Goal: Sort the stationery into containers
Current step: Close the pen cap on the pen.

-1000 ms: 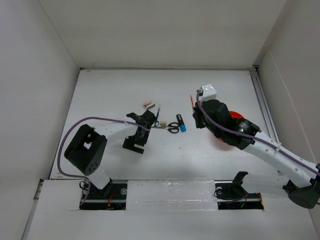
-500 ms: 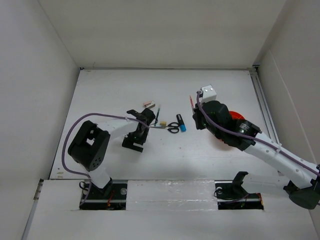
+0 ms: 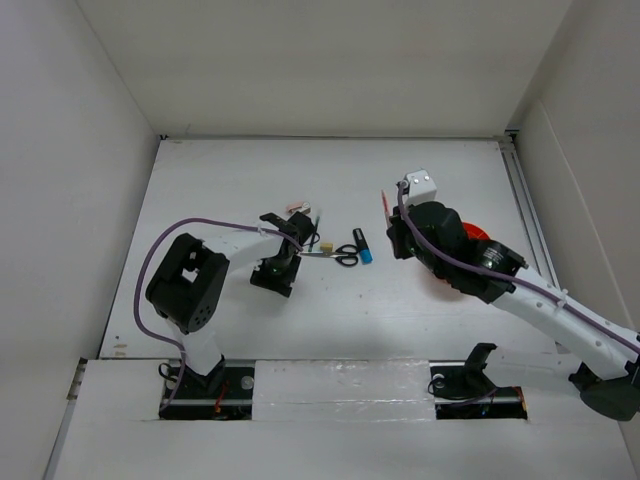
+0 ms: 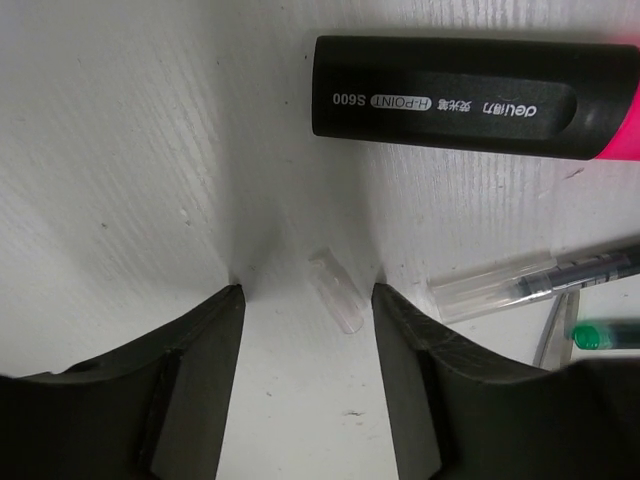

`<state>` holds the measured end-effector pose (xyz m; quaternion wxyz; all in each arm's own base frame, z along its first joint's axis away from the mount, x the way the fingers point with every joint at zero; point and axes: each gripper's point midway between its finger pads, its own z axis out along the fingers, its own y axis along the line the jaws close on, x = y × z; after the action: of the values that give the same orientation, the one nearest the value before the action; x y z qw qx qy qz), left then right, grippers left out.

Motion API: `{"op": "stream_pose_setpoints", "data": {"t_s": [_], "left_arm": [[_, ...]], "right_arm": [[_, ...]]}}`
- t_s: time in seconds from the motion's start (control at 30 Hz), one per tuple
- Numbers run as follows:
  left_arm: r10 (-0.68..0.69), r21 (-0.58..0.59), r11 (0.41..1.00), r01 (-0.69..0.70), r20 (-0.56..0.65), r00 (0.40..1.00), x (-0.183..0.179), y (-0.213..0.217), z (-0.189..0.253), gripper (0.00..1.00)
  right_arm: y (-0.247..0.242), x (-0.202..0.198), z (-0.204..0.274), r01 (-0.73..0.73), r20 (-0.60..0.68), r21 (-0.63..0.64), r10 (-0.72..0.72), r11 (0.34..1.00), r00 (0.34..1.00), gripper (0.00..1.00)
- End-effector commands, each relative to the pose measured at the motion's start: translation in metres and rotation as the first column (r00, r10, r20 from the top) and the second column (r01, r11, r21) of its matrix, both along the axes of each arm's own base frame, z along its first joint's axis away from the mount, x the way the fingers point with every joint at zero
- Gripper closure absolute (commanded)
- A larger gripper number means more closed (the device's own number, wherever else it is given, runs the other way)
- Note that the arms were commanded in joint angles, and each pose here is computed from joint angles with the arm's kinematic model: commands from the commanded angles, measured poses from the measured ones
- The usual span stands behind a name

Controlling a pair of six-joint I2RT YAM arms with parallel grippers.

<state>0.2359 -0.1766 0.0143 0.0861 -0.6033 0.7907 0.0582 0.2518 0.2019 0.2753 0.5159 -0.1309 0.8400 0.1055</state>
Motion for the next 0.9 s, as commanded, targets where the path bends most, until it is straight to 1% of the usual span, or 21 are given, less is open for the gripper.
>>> {"op": "stream_pose_setpoints", "data": {"t_s": [0.0, 0.07, 0.1, 0.13, 0.2, 0.23, 0.3, 0.33, 0.37, 0.5, 0.53, 0.6, 0.63, 0.67, 0.7, 0.73, 0.77, 0.8, 0.83, 0.87], "left_arm": [[0.041, 0.055, 0.998, -0.039, -0.043, 0.998, -0.009, 0.012, -0.034, 0.53], [0.041, 0.046, 0.998, -0.039, -0.033, 0.999, -0.006, 0.01, -0.034, 0.56], [0.042, 0.05, 0.998, -0.039, -0.053, 0.998, -0.011, 0.011, -0.038, 0.56], [0.051, 0.05, 0.998, -0.049, -0.053, 0.997, -0.01, 0.013, -0.038, 0.59], [0.052, 0.056, 0.997, -0.048, -0.06, 0.997, -0.011, 0.014, -0.041, 0.68], [0.053, 0.05, 0.998, -0.049, -0.067, 0.996, -0.013, 0.014, -0.043, 0.77], [0.053, 0.05, 0.998, -0.049, -0.067, 0.996, -0.015, 0.015, -0.045, 0.88], [0.053, 0.053, 0.997, -0.049, -0.072, 0.996, -0.018, 0.017, -0.048, 0.92], [0.063, 0.045, 0.997, -0.06, -0.078, 0.995, -0.019, 0.019, -0.048, 1.0], [0.061, 0.03, 0.998, -0.06, -0.044, 0.997, -0.019, 0.02, -0.043, 1.0], [0.048, 0.04, 0.998, -0.046, -0.038, 0.998, -0.02, 0.024, -0.042, 1.0], [0.015, 0.036, 0.999, -0.016, 0.014, 1.0, -0.011, 0.024, -0.032, 1.0], [-0.004, 0.051, 0.999, 0.001, 0.049, 0.999, -0.004, 0.026, -0.026, 1.0], [-0.045, 0.065, 0.997, 0.041, 0.061, 0.997, -0.001, 0.028, -0.02, 1.0], [-0.094, 0.058, 0.994, 0.088, 0.113, 0.989, 0.009, 0.02, -0.005, 1.0], [-0.143, 0.067, 0.989, 0.135, 0.139, 0.98, 0.013, 0.016, 0.003, 1.0], [-0.191, 0.079, 0.981, 0.179, 0.188, 0.964, 0.025, 0.013, 0.013, 1.0], [-0.312, 0.103, 0.949, 0.296, 0.203, 0.928, 0.031, 0.01, 0.023, 1.0], [-0.36, 0.104, 0.933, 0.345, 0.259, 0.896, 0.041, 0.0, 0.044, 1.0], [-0.417, 0.114, 0.909, 0.402, 0.289, 0.862, 0.047, -0.004, 0.056, 1.0]], "right_arm": [[0.005, -0.001, 0.021, -0.019, 0.061, 0.058, 0.015, 0.998, 0.998, 1.0], [0.005, -0.001, 0.021, -0.019, 0.061, 0.058, 0.015, 0.998, 0.998, 1.0], [0.005, -0.001, 0.021, -0.019, 0.061, 0.058, 0.015, 0.998, 0.998, 1.0], [0.004, -0.002, 0.024, -0.019, 0.067, 0.066, 0.015, 0.998, 0.998, 1.0], [0.004, -0.002, 0.024, -0.019, 0.067, 0.066, 0.015, 0.998, 0.998, 1.0], [0.004, -0.002, 0.024, -0.019, 0.067, 0.066, 0.015, 0.998, 0.998, 1.0], [0.003, -0.003, 0.026, -0.02, 0.073, 0.073, 0.014, 0.997, 0.997, 1.0], [0.005, -0.005, 0.026, -0.029, 0.073, 0.073, 0.023, 0.997, 0.997, 1.0], [0.005, -0.006, 0.023, -0.028, 0.067, 0.066, 0.024, 0.997, 0.997, 1.0], [0.003, -0.005, 0.023, -0.02, 0.07, 0.063, 0.016, 0.998, 0.997, 1.0], [0.003, -0.005, 0.023, -0.02, 0.07, 0.063, 0.016, 0.998, 0.997, 1.0], [0.003, -0.005, 0.023, -0.02, 0.07, 0.063, 0.016, 0.998, 0.997, 1.0], [0.005, -0.006, 0.023, -0.028, 0.067, 0.066, 0.024, 0.997, 0.997, 1.0], [0.005, -0.006, 0.023, -0.028, 0.067, 0.066, 0.024, 0.997, 0.997, 1.0], [0.006, -0.007, 0.018, -0.036, 0.058, 0.061, 0.033, 0.997, 0.998, 1.0], [0.006, -0.007, 0.023, -0.037, 0.072, 0.077, 0.032, 0.996, 0.997, 1.0], [0.012, -0.009, 0.024, -0.068, 0.067, 0.093, 0.062, 0.993, 0.996, 1.0], [0.014, -0.011, 0.019, -0.086, 0.054, 0.091, 0.081, 0.992, 0.995, 1.0], [0.018, -0.014, 0.025, -0.107, 0.066, 0.117, 0.1, 0.987, 0.993, 1.0], [0.024, -0.015, 0.024, -0.132, 0.066, 0.132, 0.125, 0.982, 0.99, 1.0]]}}
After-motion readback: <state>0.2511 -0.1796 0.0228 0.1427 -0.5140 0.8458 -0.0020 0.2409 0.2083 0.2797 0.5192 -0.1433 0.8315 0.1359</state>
